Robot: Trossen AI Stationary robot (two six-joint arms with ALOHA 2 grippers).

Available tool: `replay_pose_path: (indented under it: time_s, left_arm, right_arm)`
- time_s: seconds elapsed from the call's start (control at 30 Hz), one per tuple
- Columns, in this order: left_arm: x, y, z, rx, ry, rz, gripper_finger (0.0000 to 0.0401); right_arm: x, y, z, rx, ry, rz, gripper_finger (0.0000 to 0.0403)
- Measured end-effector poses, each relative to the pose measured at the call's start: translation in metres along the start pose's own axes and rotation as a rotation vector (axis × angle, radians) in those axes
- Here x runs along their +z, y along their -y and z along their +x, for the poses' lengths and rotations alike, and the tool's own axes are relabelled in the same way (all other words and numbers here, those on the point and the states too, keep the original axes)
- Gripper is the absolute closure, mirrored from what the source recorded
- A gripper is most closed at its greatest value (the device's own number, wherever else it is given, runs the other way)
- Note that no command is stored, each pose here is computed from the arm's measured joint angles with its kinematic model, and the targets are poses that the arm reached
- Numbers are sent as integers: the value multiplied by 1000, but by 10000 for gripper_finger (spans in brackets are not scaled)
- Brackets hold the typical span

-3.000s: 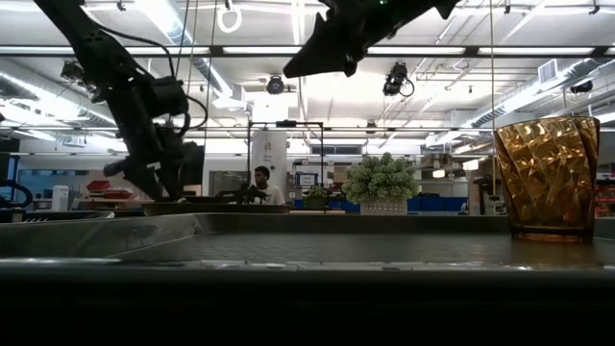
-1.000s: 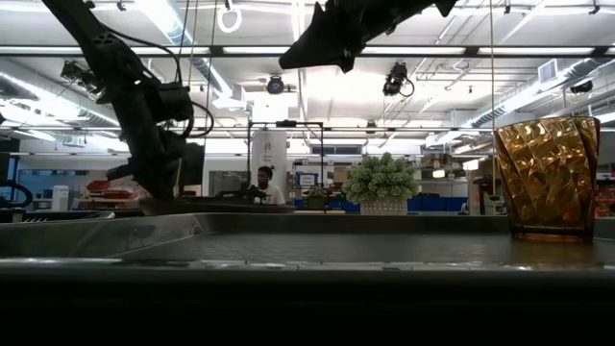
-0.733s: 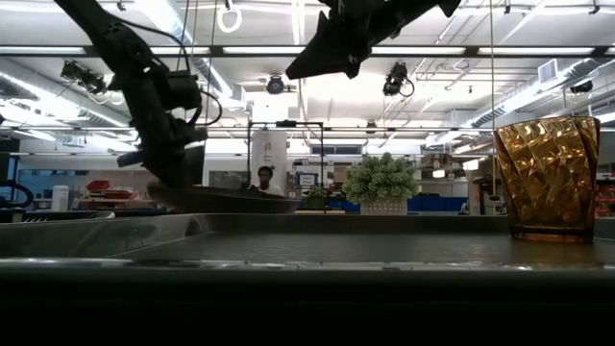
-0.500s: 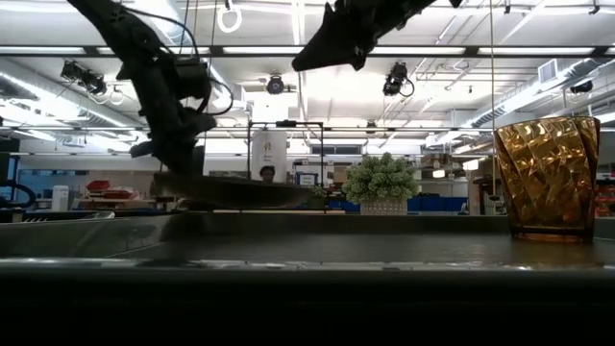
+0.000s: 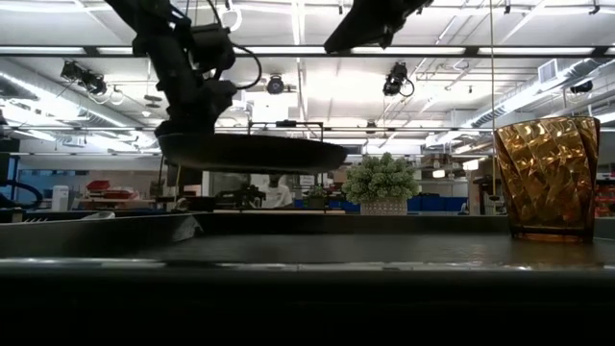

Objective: Pick and place plate/cup/fork/spoon on tray
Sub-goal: Put the black plate on the bottom right of the black serving tray

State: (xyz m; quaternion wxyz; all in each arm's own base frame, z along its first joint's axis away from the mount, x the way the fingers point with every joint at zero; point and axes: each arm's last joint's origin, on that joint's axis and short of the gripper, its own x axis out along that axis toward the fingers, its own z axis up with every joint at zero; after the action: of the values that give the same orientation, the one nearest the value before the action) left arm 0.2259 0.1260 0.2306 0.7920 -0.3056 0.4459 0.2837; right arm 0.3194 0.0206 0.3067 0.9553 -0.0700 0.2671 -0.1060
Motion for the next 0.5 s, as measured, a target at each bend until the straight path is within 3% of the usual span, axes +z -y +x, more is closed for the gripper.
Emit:
replay_pose_path:
  time_s: [0.27,0.5]
  left_arm:
    - [-17,46,1,-49,37,20,389]
    - [-39,83,10,-69,33,34,390]
  right_arm:
    - [0,-1,-12,-20,0,-11,391]
    - [-17,-11,-31,-39,5,-8,391]
